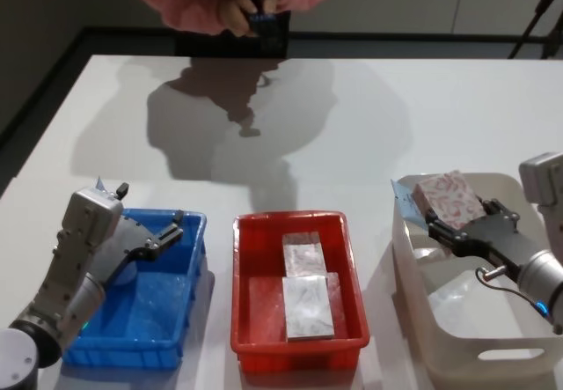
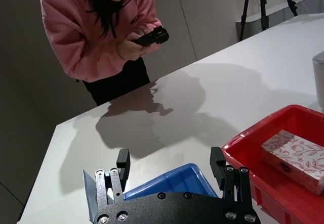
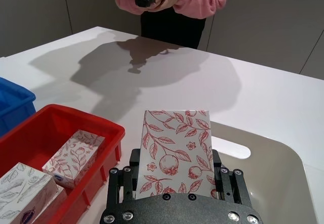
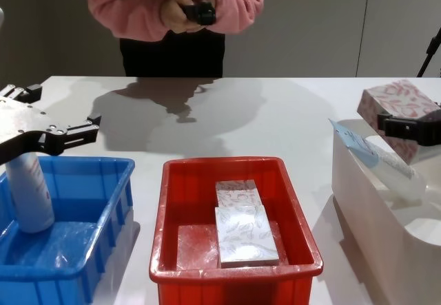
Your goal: Bimanual collaborative sorting of washing and personal care products
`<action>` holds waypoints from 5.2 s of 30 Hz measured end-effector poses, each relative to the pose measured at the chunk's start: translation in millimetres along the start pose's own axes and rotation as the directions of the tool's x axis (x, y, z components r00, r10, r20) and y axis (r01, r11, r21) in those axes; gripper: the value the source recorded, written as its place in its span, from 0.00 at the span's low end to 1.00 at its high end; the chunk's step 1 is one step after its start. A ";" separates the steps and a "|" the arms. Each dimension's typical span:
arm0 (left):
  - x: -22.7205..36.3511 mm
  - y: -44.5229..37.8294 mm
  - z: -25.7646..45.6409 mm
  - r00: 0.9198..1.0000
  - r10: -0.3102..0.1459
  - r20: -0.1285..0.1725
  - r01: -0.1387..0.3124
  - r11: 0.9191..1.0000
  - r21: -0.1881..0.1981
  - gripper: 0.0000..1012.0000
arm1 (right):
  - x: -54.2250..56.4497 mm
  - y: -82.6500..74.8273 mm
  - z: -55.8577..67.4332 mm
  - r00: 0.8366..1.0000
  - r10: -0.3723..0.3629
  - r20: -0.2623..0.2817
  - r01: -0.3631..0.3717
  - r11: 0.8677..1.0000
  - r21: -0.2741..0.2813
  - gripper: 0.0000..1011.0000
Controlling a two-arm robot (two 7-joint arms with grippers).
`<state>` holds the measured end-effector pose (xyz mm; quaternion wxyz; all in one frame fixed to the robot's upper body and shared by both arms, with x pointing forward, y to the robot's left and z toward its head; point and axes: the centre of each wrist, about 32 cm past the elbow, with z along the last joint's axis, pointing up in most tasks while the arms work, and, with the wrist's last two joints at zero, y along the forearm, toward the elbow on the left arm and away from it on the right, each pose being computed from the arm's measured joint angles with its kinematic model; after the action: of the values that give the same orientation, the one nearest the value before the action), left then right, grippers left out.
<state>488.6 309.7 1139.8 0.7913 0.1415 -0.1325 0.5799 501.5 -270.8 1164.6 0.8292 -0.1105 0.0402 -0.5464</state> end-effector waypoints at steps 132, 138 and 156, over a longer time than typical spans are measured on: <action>0.0 0.0 0.0 1.000 0.000 0.000 0.000 1.000 0.000 0.99 | 6.3 49.0 -21.7 0.976 -0.114 -0.186 0.074 0.975 -0.209 0.99; 0.0 0.0 0.0 1.000 0.000 0.000 0.000 1.000 0.000 0.99 | 6.4 49.0 -21.6 0.976 -0.114 -0.186 0.074 0.975 -0.209 0.99; 0.0 0.0 0.0 1.000 0.000 0.000 0.000 1.000 0.000 0.99 | 7.4 36.3 -18.8 0.987 -0.064 -0.148 0.043 0.989 -0.142 0.99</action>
<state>488.6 309.7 1139.8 0.7913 0.1415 -0.1325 0.5799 533.5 -266.5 1138.5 0.7990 -0.1266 0.1383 -0.5713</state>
